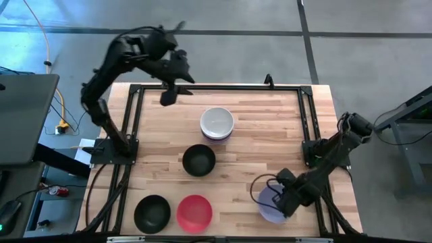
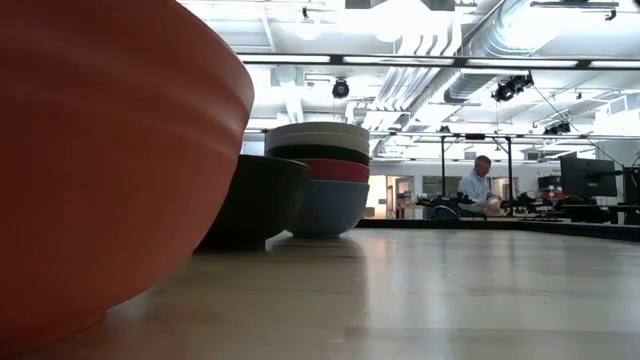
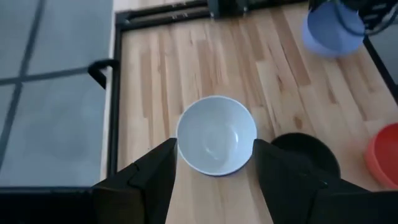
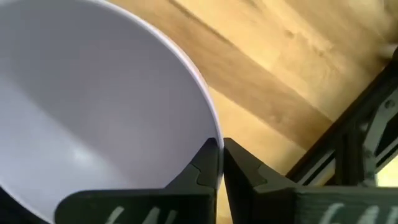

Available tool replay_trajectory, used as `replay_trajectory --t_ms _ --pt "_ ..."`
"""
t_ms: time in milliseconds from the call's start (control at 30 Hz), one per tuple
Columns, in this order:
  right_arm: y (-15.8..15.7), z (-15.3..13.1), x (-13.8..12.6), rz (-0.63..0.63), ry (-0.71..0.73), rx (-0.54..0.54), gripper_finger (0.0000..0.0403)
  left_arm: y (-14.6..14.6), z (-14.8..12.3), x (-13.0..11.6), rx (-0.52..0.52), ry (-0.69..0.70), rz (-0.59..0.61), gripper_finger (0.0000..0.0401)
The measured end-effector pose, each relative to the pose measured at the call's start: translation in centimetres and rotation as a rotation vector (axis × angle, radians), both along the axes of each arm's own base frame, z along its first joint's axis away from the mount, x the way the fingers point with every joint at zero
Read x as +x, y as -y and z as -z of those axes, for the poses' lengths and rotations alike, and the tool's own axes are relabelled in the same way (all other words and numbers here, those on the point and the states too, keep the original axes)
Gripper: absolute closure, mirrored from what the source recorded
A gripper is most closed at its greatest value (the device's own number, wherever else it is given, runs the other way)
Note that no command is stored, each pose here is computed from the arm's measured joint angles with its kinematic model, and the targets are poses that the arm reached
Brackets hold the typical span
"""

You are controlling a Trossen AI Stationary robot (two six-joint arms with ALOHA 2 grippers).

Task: Nest bowls inside each other
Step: Stack the violet bowl on top of the white bowl

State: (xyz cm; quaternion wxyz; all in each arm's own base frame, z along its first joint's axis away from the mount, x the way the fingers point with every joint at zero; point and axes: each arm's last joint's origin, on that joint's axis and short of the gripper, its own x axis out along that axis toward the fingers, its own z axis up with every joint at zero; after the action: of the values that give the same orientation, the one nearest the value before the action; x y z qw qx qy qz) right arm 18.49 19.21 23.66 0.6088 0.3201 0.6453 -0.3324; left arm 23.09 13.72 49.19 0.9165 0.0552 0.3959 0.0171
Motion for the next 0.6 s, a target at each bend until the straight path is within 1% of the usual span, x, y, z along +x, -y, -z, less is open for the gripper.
replay_trajectory --t_ms 200,333,433,600 --pt "2.2 -1.2 1.0 -0.005 0.028 0.025 0.0403 1.6 -2.0 -3.1 0.041 0.072 -0.013 0.0204" --pt "3.9 -2.2 1.5 0.002 0.081 0.027 0.0403 3.0 -2.8 -5.1 0.064 0.107 -0.013 0.0204" --pt "5.3 -3.0 1.9 0.008 0.132 0.019 0.0403 3.9 -2.8 -6.5 0.075 0.124 -0.012 0.0204" --pt "7.7 -4.2 2.3 -0.004 0.189 0.031 0.0403 5.0 -2.0 -8.6 0.098 0.134 -0.015 0.0204"
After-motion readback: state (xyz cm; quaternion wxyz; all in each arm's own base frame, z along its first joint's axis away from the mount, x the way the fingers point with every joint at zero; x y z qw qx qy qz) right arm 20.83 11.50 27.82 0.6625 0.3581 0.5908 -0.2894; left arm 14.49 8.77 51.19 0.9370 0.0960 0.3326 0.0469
